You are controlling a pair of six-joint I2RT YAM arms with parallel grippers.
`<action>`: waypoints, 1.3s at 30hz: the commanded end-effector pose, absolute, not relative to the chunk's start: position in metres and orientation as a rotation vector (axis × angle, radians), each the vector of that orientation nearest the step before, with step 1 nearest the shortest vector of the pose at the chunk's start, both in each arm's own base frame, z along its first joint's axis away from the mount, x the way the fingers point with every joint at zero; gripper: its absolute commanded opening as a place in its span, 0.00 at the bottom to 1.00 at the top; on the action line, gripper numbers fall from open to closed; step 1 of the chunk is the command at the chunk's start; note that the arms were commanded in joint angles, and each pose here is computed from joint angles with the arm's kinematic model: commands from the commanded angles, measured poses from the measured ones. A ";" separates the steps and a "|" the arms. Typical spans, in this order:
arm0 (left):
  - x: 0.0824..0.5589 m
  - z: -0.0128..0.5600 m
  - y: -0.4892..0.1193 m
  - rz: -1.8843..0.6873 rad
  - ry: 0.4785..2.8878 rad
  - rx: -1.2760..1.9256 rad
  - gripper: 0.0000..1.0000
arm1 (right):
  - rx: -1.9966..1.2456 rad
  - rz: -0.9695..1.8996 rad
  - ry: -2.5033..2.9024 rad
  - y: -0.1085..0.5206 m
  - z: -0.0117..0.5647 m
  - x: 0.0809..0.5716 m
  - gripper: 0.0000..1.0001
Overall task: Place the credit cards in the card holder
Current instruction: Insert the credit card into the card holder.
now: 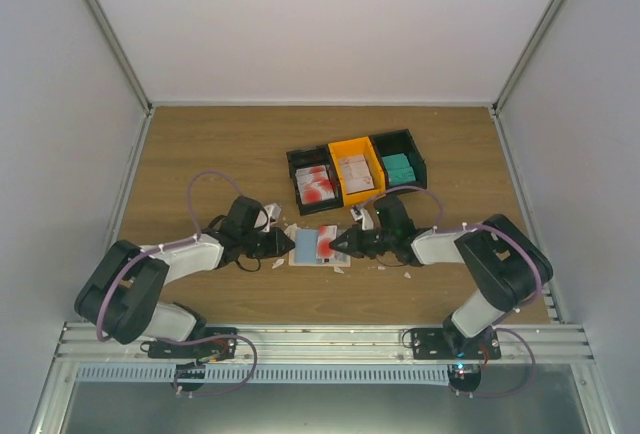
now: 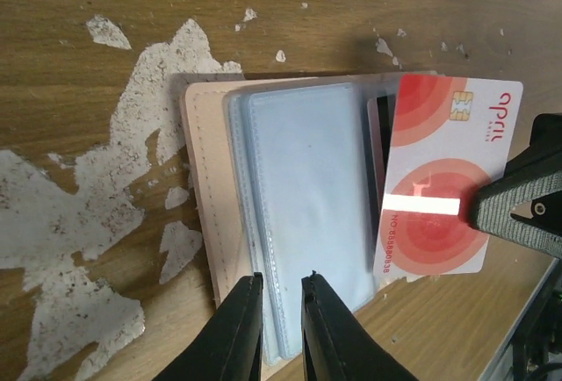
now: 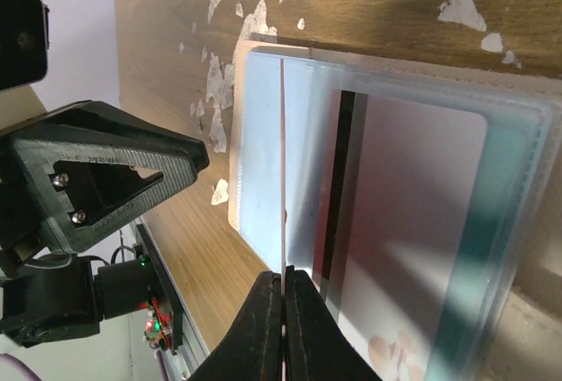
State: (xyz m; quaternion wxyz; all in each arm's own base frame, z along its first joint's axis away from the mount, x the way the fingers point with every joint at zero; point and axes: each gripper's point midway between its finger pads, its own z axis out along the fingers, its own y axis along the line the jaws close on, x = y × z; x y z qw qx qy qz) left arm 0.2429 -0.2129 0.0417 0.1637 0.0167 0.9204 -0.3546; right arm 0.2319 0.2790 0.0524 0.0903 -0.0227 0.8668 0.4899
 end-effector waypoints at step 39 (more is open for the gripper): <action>0.246 0.025 -0.223 -0.995 2.654 0.106 0.15 | -0.077 1.545 2.629 0.283 0.039 0.230 0.01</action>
